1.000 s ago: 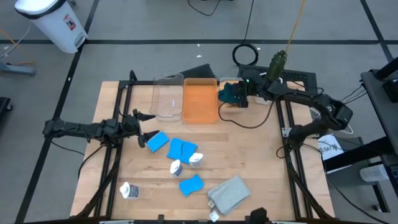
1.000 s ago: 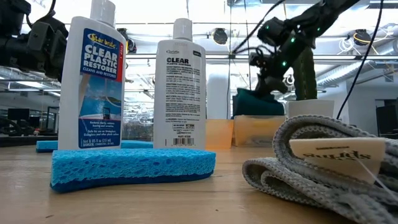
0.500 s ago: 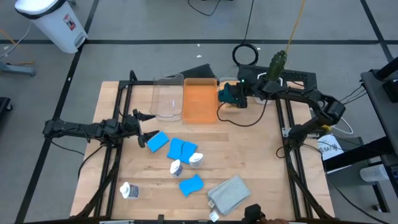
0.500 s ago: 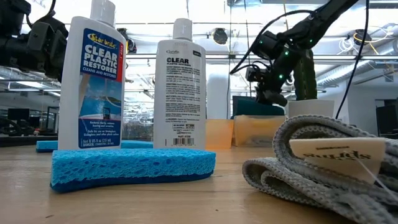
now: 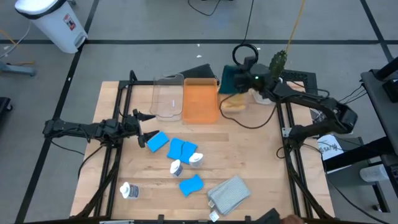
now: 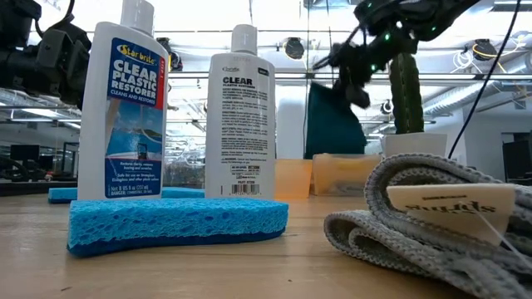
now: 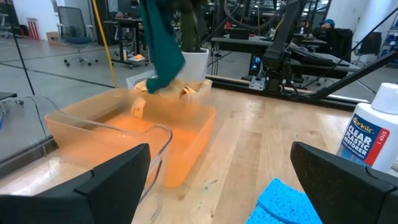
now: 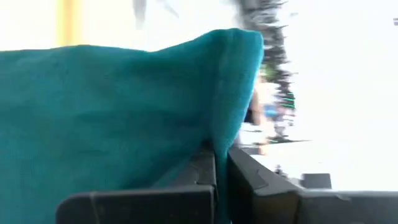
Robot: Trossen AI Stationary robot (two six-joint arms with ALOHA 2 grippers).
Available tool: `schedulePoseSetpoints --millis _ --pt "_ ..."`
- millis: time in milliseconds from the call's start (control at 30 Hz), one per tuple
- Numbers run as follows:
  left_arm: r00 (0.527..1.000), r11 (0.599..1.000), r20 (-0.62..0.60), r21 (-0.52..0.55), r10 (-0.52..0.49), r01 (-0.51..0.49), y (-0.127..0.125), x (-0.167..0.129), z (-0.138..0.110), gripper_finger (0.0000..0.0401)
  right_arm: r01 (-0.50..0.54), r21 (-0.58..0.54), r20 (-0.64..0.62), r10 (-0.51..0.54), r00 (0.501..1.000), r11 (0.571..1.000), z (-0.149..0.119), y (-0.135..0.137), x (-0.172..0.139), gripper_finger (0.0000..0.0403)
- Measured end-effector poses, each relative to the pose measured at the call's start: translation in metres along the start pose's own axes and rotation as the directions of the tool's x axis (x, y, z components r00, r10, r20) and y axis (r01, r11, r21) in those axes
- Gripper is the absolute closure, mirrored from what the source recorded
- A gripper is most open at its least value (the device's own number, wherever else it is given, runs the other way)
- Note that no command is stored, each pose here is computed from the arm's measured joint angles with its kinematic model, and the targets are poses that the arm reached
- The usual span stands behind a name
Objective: Pick & Place Kitchen Items
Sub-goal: Put the blue microfiber cloth into the white bin
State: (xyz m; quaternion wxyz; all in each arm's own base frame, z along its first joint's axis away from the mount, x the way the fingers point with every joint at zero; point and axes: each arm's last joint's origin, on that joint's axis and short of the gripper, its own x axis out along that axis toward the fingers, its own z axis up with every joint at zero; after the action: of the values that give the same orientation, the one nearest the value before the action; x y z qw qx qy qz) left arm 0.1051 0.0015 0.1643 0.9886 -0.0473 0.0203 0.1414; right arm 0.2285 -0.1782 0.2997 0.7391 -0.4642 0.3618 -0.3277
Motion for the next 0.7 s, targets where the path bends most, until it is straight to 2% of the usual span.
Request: schedulePoseSetpoints --millis 67,167,267,500,700 --pt "1.0 1.0 0.001 0.0 0.0 0.0 0.0 0.0 0.0 0.0006 0.105 -0.02 0.018 -0.105 0.994 0.994 0.001 -0.012 -0.002 0.0403" --pt "1.0 1.0 0.001 0.0 0.0 0.0 0.0 0.0 0.0 0.0006 0.201 -0.04 0.034 -0.199 0.979 0.979 0.003 -0.023 -0.006 0.0403" --pt "1.0 1.0 0.001 0.0 0.0 0.0 0.0 0.0 0.0 0.0006 0.205 -0.057 0.041 -0.203 0.978 0.977 0.004 -0.025 -0.008 0.0403" --pt "1.0 1.0 0.001 0.0 0.0 0.0 0.0 0.0 0.0 0.0006 0.114 -0.09 0.002 -0.114 0.993 0.989 -0.002 -0.016 -0.006 0.0403" --pt "1.0 1.0 0.0 0.0 0.0 0.0 0.0 0.0 0.0 0.0006 0.116 -0.12 -0.017 -0.119 0.993 0.986 -0.007 -0.018 -0.004 0.0403"
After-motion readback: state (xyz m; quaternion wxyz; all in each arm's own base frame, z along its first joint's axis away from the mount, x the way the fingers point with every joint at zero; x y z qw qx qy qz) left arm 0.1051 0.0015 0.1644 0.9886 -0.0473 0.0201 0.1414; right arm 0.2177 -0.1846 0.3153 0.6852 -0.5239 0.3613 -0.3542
